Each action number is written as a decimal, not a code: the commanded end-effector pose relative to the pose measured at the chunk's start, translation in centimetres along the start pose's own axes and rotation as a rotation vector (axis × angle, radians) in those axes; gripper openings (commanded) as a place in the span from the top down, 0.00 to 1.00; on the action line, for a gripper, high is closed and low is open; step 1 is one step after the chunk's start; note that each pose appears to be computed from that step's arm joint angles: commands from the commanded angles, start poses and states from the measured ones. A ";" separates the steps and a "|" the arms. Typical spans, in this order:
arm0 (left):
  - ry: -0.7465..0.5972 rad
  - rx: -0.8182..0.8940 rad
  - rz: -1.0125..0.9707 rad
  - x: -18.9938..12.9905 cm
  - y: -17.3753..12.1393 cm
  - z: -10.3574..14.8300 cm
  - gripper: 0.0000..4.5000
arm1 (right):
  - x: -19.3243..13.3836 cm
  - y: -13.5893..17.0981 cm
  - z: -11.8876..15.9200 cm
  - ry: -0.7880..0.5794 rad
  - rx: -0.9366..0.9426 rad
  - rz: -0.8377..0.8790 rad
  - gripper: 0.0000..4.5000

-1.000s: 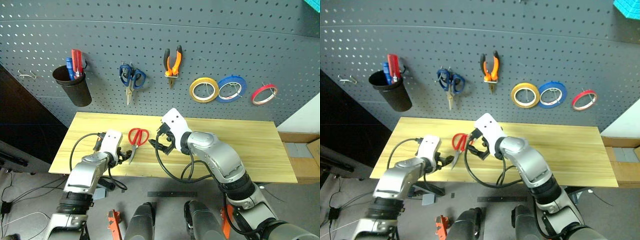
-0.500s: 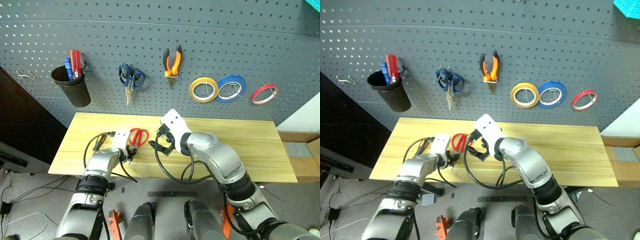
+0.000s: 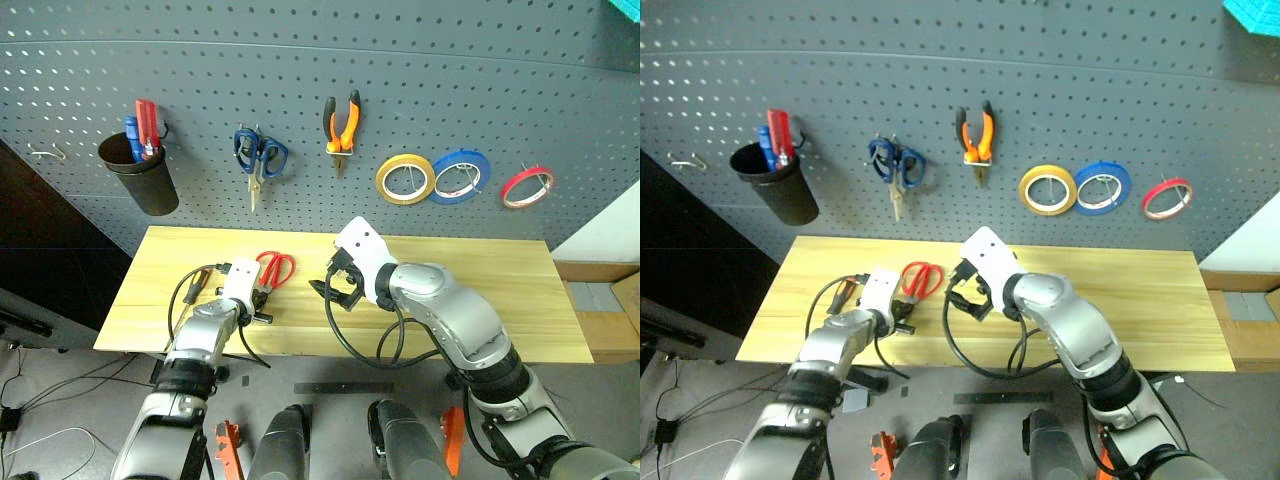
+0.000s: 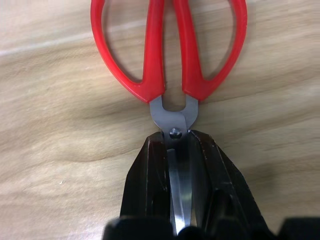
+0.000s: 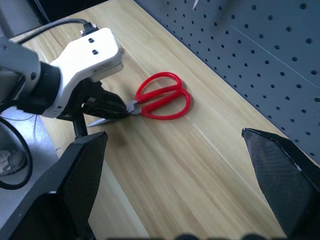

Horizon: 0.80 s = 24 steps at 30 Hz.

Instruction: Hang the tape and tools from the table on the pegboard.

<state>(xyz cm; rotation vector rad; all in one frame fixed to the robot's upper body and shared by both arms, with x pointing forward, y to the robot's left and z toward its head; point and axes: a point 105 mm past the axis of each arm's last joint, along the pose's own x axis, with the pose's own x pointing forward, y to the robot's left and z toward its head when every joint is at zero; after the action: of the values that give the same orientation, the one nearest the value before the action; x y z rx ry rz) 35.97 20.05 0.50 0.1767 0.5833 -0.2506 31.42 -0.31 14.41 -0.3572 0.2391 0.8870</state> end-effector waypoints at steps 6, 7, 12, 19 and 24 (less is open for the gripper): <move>-0.418 0.129 0.021 -6.4 -0.2 4.4 0.95 | -4.4 0.3 3.6 -0.209 -0.212 0.027 0.00; -0.478 0.159 0.042 -7.5 -0.1 4.9 0.95 | -5.0 0.5 4.1 -0.247 -0.249 0.038 0.00; -0.627 0.283 0.226 -11.1 1.4 6.5 0.95 | -6.2 1.4 5.0 -0.323 -0.269 0.134 0.00; -0.824 0.400 0.321 -14.1 0.9 9.7 0.95 | -6.3 1.2 6.3 -0.392 -0.294 0.165 0.00; -0.872 0.413 0.334 -14.4 1.2 11.2 0.95 | -5.9 0.7 6.2 -0.391 -0.306 0.159 0.00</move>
<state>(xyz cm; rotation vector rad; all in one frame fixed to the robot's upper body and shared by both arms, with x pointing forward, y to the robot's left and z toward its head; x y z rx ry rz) 30.70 21.12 15.85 0.4966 -0.2950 -0.1136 27.73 -1.58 20.70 -0.4261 -0.1701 1.1372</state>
